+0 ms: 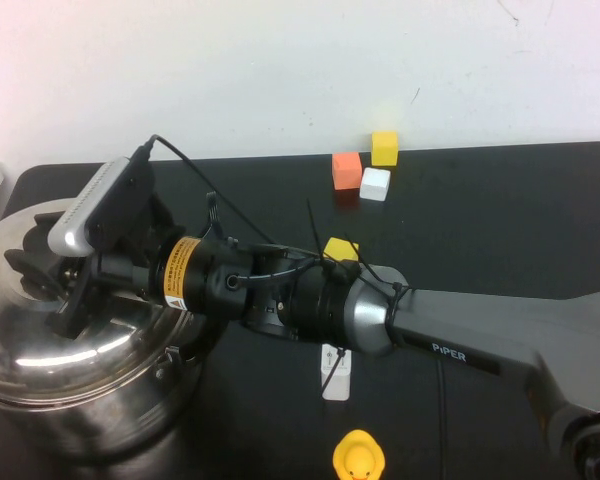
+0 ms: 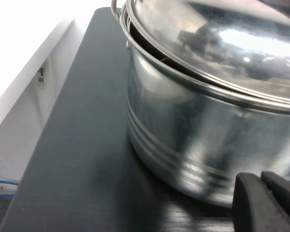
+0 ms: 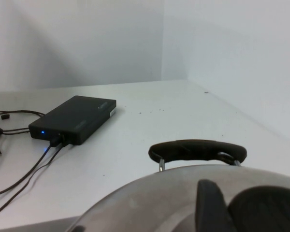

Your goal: Cover the pot

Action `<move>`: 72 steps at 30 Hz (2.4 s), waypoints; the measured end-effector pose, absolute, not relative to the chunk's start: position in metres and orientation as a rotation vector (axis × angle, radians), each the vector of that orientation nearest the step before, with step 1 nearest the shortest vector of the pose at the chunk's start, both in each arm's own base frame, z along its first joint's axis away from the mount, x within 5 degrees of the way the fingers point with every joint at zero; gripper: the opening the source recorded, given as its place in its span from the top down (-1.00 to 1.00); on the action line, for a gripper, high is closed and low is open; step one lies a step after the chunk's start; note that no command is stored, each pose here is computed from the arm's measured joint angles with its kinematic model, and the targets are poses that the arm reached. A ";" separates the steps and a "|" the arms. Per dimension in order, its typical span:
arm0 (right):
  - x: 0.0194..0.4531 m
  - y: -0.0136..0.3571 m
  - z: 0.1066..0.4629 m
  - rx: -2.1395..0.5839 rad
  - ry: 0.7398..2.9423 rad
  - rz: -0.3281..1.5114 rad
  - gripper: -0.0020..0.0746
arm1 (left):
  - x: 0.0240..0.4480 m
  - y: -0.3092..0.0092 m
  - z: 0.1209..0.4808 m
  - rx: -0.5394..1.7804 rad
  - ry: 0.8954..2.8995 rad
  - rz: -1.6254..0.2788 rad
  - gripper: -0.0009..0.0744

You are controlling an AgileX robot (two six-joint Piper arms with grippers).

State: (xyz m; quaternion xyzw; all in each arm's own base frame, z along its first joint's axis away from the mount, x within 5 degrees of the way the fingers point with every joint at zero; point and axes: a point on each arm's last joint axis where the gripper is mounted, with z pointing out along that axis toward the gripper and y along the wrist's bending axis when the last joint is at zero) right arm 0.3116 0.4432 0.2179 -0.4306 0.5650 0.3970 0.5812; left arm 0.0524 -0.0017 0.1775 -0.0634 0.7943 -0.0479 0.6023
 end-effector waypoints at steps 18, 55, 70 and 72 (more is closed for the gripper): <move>0.311 0.443 0.219 -0.995 1.324 0.951 0.00 | 0.052 -0.002 0.178 -0.147 1.840 -0.111 0.98; 0.241 0.245 0.313 -1.036 1.344 0.371 0.90 | 0.052 -0.002 0.178 -0.147 1.840 -0.111 0.98; 0.156 0.156 0.326 -0.986 1.310 0.317 0.91 | 0.052 -0.002 0.178 -0.147 1.840 -0.111 0.98; 0.143 0.142 0.319 -0.990 1.330 0.295 0.91 | 0.052 -0.002 0.178 -0.147 1.840 -0.111 0.98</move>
